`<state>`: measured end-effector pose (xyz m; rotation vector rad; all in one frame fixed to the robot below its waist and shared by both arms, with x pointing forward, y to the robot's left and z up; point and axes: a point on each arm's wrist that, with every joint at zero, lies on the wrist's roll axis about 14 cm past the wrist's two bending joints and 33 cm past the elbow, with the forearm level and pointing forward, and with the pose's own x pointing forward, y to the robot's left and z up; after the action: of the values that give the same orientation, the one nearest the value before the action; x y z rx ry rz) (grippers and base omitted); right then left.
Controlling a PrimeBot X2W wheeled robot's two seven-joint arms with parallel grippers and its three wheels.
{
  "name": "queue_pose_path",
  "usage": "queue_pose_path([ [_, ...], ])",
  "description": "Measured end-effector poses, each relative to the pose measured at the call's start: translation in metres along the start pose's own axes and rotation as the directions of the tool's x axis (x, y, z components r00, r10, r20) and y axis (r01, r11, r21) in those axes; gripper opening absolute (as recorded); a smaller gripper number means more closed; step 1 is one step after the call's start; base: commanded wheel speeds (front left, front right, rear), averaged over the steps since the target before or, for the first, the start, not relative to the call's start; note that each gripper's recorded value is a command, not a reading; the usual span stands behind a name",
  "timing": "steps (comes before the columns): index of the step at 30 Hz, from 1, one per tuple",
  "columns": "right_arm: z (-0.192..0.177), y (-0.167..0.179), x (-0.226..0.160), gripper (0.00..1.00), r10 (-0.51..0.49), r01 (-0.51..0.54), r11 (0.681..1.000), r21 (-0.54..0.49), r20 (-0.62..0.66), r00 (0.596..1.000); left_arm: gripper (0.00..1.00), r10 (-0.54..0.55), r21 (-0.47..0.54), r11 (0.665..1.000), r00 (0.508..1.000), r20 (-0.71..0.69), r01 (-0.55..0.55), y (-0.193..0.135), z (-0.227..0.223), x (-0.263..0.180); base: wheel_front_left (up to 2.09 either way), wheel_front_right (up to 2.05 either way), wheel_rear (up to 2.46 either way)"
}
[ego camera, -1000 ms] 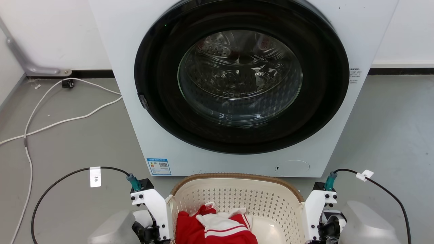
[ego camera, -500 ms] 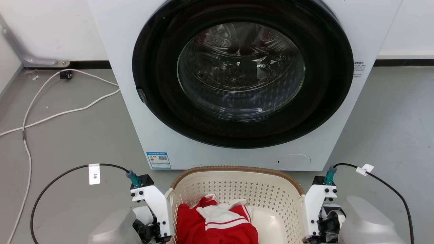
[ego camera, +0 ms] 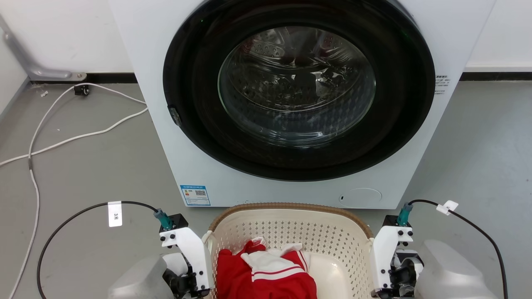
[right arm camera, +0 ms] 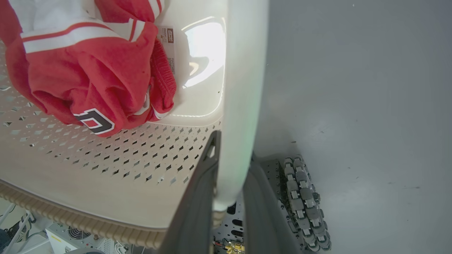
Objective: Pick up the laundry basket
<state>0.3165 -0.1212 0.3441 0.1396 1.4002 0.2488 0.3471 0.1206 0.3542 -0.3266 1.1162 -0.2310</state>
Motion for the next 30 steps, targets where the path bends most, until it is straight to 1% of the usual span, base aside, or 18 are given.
queue_pose_path([
  [30, 0.0001, -0.0001, -0.0001, 0.0, -0.002, 0.002, 1.0, -0.003, -0.008, 1.0, 0.0, 0.001, -0.012, 1.0, 1.0, -0.004, -0.001, 0.0006, -0.0018, 0.0009, 0.0, 0.0, 0.0],
])
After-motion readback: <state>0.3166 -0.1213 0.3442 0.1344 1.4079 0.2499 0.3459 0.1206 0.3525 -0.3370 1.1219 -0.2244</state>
